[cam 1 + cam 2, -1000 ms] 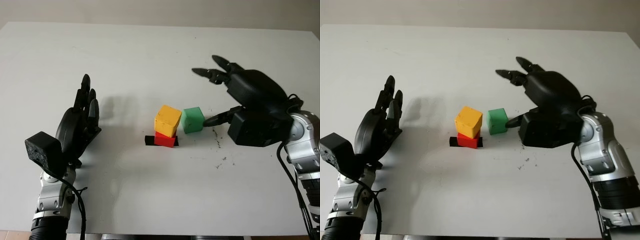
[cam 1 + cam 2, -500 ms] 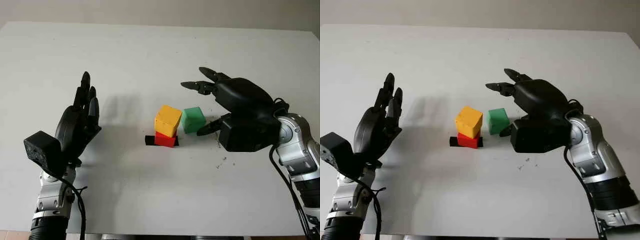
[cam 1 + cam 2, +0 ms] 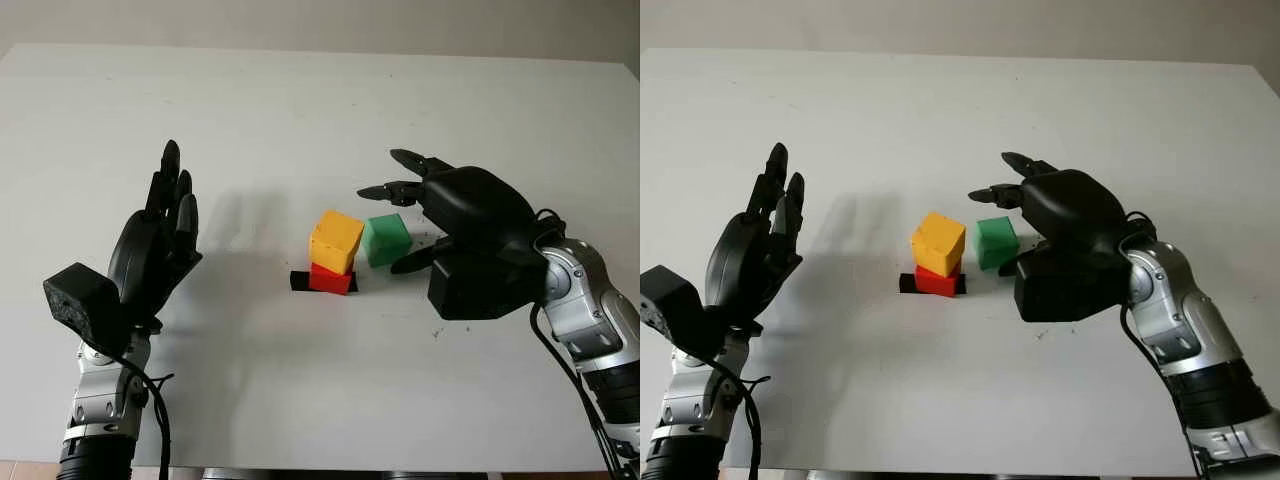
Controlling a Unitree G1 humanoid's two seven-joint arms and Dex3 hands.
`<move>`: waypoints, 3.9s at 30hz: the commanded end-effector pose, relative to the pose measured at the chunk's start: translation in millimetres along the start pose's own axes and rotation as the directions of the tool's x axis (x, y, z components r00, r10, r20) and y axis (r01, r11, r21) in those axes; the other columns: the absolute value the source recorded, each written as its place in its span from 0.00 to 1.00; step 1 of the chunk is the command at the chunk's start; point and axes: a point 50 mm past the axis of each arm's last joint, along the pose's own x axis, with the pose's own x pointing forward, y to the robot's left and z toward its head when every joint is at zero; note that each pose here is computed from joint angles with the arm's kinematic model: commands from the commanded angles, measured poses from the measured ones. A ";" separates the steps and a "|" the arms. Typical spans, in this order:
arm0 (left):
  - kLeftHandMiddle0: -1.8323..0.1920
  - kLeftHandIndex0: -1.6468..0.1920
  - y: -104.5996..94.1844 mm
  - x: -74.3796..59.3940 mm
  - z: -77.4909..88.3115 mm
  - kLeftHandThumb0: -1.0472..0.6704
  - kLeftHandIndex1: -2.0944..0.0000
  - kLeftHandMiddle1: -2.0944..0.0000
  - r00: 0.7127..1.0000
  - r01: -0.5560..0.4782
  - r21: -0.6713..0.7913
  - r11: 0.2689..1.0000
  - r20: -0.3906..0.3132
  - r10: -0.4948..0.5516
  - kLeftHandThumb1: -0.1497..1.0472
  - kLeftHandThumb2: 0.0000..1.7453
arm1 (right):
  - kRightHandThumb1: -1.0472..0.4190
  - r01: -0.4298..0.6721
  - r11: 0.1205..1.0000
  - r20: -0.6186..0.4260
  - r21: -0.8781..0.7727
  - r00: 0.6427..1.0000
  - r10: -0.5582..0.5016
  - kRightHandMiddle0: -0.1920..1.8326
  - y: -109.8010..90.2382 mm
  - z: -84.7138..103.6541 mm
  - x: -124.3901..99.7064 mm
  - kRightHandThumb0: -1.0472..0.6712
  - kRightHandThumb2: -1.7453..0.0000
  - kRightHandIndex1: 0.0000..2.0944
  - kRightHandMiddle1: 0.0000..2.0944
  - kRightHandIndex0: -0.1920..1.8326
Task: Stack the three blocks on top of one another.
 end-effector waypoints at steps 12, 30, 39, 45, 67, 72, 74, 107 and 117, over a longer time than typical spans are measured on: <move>1.00 1.00 0.5 -4.9 1.1 0.22 1.00 1.00 1.000 -0.008 -0.001 1.000 0.016 0.008 1.00 0.36 | 0.12 0.036 0.999 0.004 -0.012 0.999 -0.036 0.36 4.7 -0.6 -1.8 0.43 0.96 0.04 0.52 0.25; 1.00 1.00 0.2 -5.2 1.5 0.24 1.00 1.00 0.999 -0.023 -0.008 1.000 0.021 0.023 1.00 0.32 | 0.13 0.086 0.990 -0.005 0.111 0.996 -0.086 0.37 -12.8 -3.9 -0.4 0.45 0.97 0.03 0.55 0.28; 1.00 1.00 0.7 -5.5 2.3 0.24 1.00 1.00 1.000 -0.024 0.007 1.000 0.017 0.024 1.00 0.32 | 0.12 0.133 0.950 -0.013 0.283 0.991 -0.135 0.36 -68.7 -18.9 6.8 0.42 0.97 0.03 0.58 0.28; 1.00 1.00 -0.7 -4.6 2.1 0.24 1.00 1.00 0.999 -0.029 0.001 1.000 0.021 0.029 1.00 0.32 | 0.12 0.134 0.911 -0.009 0.389 0.990 -0.141 0.31 -99.7 -20.4 14.8 0.43 0.97 0.03 0.66 0.28; 1.00 1.00 -1.7 -2.7 1.2 0.24 1.00 1.00 1.000 -0.026 0.005 1.000 0.015 0.026 1.00 0.34 | 0.10 -0.262 0.834 0.204 0.487 0.962 0.183 0.27 -129.6 23.8 32.5 0.39 0.97 0.02 0.77 0.27; 1.00 1.00 -3.5 -1.9 1.8 0.23 1.00 1.00 0.999 -0.030 0.013 0.999 0.013 0.030 1.00 0.34 | 0.10 -0.350 0.794 0.237 0.497 0.935 0.264 0.28 -122.1 35.1 35.2 0.38 0.97 0.02 0.74 0.27; 1.00 1.00 -4.1 -1.6 1.9 0.23 1.00 1.00 1.000 -0.028 0.014 1.000 0.014 0.028 1.00 0.33 | 0.10 -0.373 0.778 0.254 0.505 0.926 0.279 0.27 -119.7 37.2 36.0 0.37 0.97 0.02 0.74 0.26; 1.00 1.00 -2.2 -3.5 1.6 0.24 1.00 1.00 1.000 -0.028 0.010 1.000 0.013 0.028 1.00 0.33 | 0.11 -0.440 0.690 0.273 0.575 0.898 0.345 0.28 -77.5 35.3 46.4 0.38 0.97 0.02 0.70 0.27; 1.00 1.00 -1.8 -4.0 1.5 0.23 1.00 1.00 1.000 -0.022 0.012 1.000 0.016 0.022 1.00 0.33 | 0.10 -0.428 0.712 0.248 0.556 0.903 0.350 0.27 -79.4 32.8 47.2 0.40 0.97 0.02 0.67 0.27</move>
